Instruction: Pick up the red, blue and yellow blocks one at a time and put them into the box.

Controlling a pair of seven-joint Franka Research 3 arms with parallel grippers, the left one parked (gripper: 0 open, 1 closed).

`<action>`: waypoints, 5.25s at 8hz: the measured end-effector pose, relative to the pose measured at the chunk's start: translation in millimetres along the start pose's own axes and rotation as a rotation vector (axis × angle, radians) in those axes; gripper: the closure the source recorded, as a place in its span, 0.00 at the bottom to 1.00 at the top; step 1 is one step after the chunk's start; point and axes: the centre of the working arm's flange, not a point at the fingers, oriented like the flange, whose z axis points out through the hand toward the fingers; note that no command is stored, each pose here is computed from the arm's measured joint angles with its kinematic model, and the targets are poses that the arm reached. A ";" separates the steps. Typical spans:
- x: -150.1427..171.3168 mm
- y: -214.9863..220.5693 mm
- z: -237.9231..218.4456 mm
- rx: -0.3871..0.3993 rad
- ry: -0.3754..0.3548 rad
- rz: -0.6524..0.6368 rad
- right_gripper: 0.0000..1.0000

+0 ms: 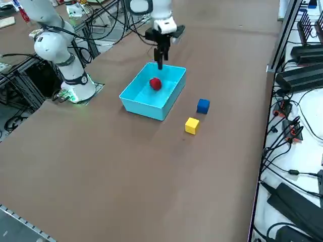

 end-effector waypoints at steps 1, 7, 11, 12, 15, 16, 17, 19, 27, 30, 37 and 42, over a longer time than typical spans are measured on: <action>35.0 20.8 -2.9 0.001 0.022 0.006 0.00; 178.9 44.4 104.0 -0.037 0.021 -0.033 0.00; 191.7 84.0 128.8 -0.043 0.004 -0.059 0.00; 191.4 84.1 131.8 -0.043 0.000 -0.058 0.00; 191.8 80.0 131.9 -0.034 0.003 -0.055 0.00; 192.0 78.2 133.1 -0.028 0.004 -0.052 0.00; 192.8 76.2 136.3 -0.018 0.006 -0.047 0.00; 193.4 71.9 142.6 0.001 0.004 -0.039 0.00; 198.8 67.3 154.8 0.010 0.022 0.003 0.30; 175.6 56.5 86.3 0.007 -0.026 0.061 0.30; -37.3 43.4 56.4 -0.021 -0.192 0.017 0.30; -27.0 42.9 45.7 -0.016 -0.159 0.018 0.00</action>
